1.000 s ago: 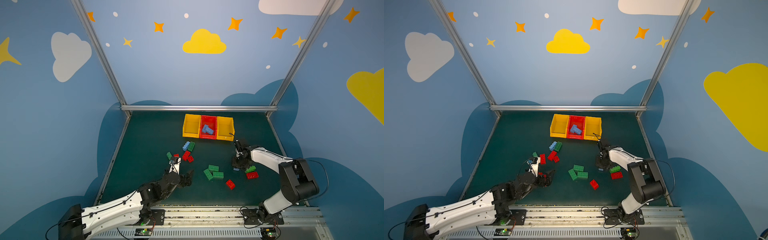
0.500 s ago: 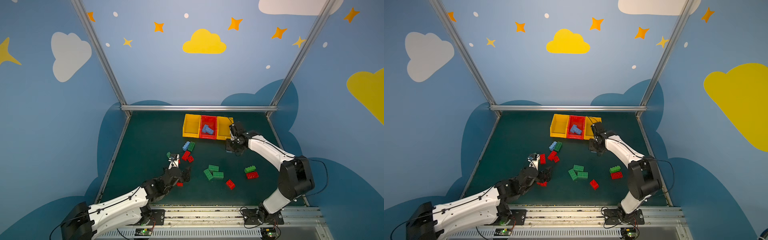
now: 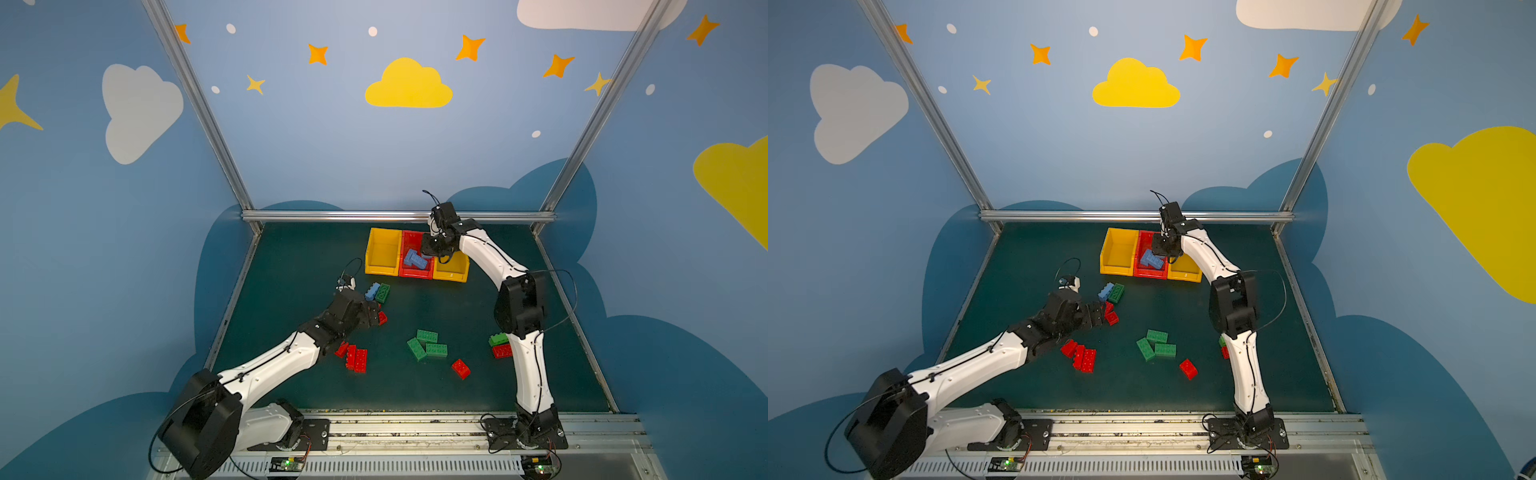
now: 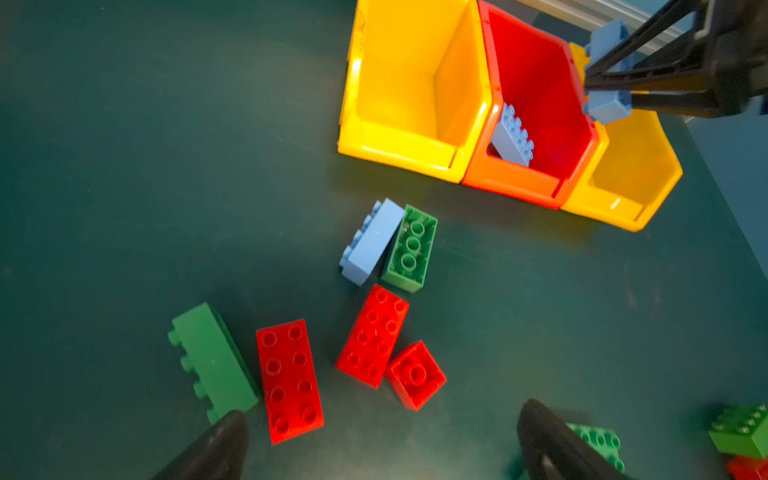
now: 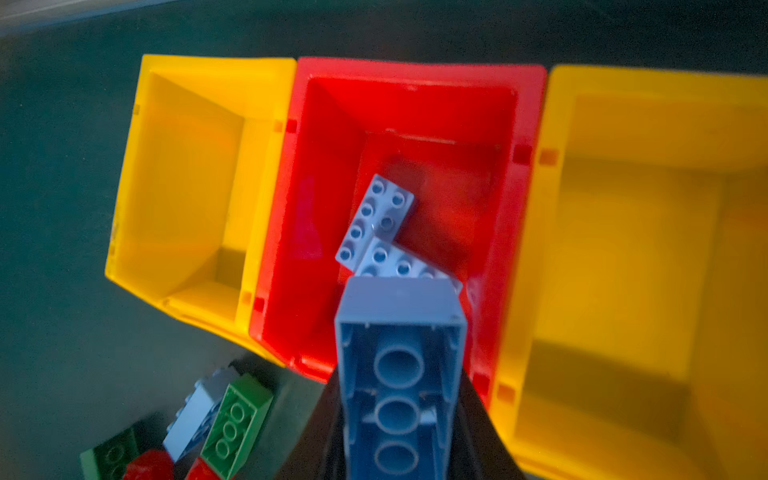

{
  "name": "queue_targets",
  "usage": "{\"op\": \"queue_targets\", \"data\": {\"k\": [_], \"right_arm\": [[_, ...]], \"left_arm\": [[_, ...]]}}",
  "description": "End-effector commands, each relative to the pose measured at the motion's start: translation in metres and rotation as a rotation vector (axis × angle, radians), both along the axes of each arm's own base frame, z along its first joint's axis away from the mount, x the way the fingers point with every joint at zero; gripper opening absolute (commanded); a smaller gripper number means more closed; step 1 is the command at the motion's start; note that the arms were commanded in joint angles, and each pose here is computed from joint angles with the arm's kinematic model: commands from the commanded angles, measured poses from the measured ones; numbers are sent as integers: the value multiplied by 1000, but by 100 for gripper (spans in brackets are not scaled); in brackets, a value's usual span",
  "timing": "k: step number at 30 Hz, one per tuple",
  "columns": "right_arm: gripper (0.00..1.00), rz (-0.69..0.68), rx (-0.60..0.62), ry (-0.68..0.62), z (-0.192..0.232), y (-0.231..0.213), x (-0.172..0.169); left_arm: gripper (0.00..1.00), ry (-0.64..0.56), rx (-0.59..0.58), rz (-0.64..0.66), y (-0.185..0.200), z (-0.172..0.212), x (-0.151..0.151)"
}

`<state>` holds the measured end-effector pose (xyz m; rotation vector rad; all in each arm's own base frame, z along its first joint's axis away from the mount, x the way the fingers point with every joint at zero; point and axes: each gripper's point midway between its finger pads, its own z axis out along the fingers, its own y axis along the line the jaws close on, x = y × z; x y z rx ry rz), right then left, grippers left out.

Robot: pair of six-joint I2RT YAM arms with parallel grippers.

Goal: Sort the legos into containers by color
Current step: 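Carry the light-blue brick with the right gripper into the red bin, then withdraw the right gripper while the left gripper reaches toward a light-blue brick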

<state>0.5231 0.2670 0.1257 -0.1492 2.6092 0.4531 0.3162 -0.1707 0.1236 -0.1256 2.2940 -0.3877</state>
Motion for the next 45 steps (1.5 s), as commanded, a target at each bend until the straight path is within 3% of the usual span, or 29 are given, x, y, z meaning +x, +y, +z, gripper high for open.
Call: {"op": "queue_targets", "data": {"k": [1,4,7,14,19,23,32,38,45], "right_arm": [[27,42,-20,25,1,6,0],[60,51,5,22,2,11,5],[71,68,53,-2,16,19,3],[78,96,158,-46,52,28,-23],[89,120,192,-36,54,23,-69],[90,149,167,-15,45,10,-123],[95,122,161,-41,52,-44,-212],[95,76,131,-102,63,-70,-230],[96,71,135,-101,64,-73,-229]], "left_arm": [[100,12,-7,-31,-4,2,12],[100,44,7,-18,0,-3,17],[100,65,4,16,7,-5,22],[100,87,2,35,11,11,24],[100,95,48,60,17,11,29],[100,97,135,98,25,1,44],[94,258,361,69,19,-45,85],[90,296,451,79,27,-63,99],[85,320,421,59,25,-77,103]]}}
